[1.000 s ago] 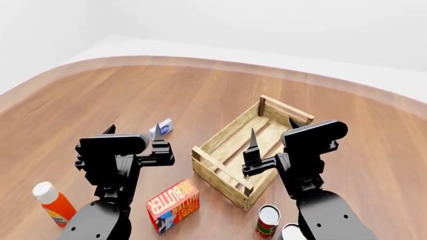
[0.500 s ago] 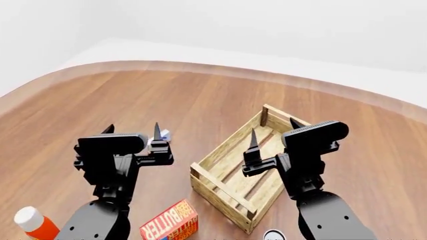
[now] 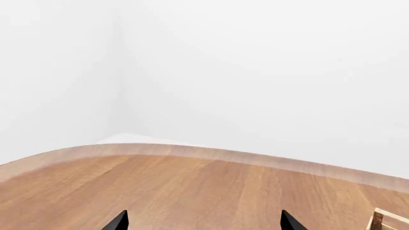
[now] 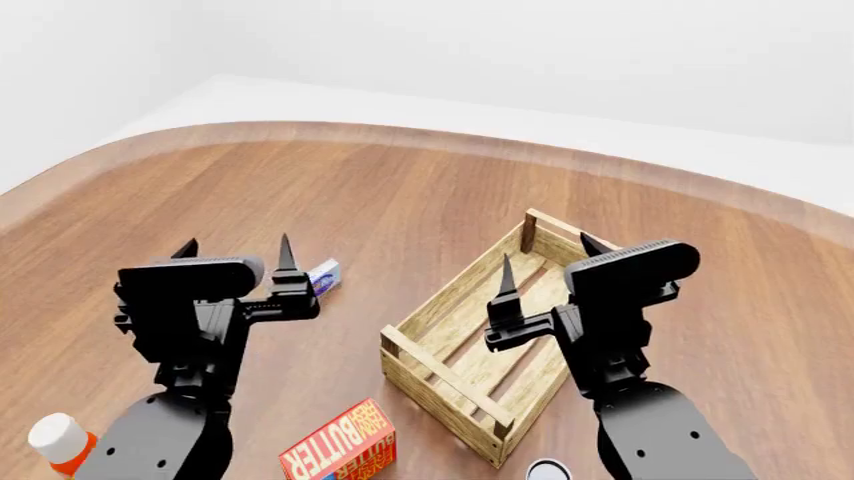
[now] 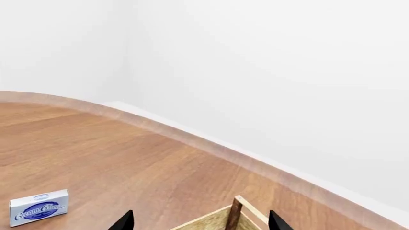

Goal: Pick up the ketchup, and put it in the wooden tray.

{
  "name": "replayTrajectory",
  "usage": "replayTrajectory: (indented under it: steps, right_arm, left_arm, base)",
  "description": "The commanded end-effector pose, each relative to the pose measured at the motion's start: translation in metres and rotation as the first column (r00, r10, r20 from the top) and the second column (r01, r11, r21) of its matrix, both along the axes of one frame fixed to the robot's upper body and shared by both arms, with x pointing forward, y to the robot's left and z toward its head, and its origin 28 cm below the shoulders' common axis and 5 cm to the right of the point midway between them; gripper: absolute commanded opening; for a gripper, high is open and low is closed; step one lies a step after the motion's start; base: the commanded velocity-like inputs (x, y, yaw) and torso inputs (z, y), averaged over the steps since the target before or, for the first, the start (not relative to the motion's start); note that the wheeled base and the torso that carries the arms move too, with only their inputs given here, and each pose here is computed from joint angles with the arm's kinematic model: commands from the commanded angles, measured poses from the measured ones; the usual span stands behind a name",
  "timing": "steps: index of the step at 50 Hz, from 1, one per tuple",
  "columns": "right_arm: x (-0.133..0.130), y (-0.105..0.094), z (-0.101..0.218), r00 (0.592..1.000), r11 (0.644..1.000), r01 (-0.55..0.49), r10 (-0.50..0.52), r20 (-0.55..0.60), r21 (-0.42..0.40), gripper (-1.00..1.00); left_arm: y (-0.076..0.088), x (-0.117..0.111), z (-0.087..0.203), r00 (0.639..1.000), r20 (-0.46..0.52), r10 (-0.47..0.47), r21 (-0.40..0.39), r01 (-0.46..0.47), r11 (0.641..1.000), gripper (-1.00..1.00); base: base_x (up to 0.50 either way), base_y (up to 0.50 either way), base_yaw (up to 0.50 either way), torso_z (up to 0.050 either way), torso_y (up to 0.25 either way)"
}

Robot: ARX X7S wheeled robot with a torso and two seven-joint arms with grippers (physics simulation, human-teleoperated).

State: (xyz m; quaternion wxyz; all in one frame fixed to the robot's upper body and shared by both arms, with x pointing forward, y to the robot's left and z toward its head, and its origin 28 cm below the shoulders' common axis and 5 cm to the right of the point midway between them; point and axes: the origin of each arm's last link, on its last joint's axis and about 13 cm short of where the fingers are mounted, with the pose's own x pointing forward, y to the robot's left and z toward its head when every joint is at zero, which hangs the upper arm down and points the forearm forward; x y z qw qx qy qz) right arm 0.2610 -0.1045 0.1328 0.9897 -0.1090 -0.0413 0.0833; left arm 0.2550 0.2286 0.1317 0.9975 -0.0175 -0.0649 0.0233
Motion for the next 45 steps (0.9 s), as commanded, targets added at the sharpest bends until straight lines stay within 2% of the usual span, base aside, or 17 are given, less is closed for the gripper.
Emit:
replayTrajectory:
  steps: [1,17,28,45]
  right_arm:
    - [0.001,-0.001,0.002,1.000,1.000,-0.009,0.009,0.009,0.002,1.00]
    - [0.003,-0.001,0.011,1.000,1.000,-0.004,0.004,0.029,-0.012,1.00]
    - [0.002,-0.001,0.017,0.999,1.000,0.002,-0.001,0.039,-0.027,1.00]
    - [0.004,0.005,0.016,0.999,0.999,-0.008,0.010,0.042,-0.041,1.00]
  left_arm:
    - [0.024,-0.002,0.009,0.998,0.034,0.060,0.021,-0.061,0.998,1.00]
    - [0.061,-0.026,0.007,0.990,0.032,0.135,0.051,-0.137,0.989,1.00]
    - [0.088,-0.046,-0.001,0.983,0.018,0.182,0.126,-0.183,0.975,1.00]
    - [0.111,-0.074,-0.014,0.976,-0.003,0.218,0.166,-0.214,0.963,1.00]
  base:
    - [0.00,0.00,0.00,0.000,0.000]
    - [0.00,0.00,0.00,0.000,0.000]
    - [0.00,0.00,0.00,0.000,0.000]
    - [0.00,0.00,0.00,0.000,0.000]
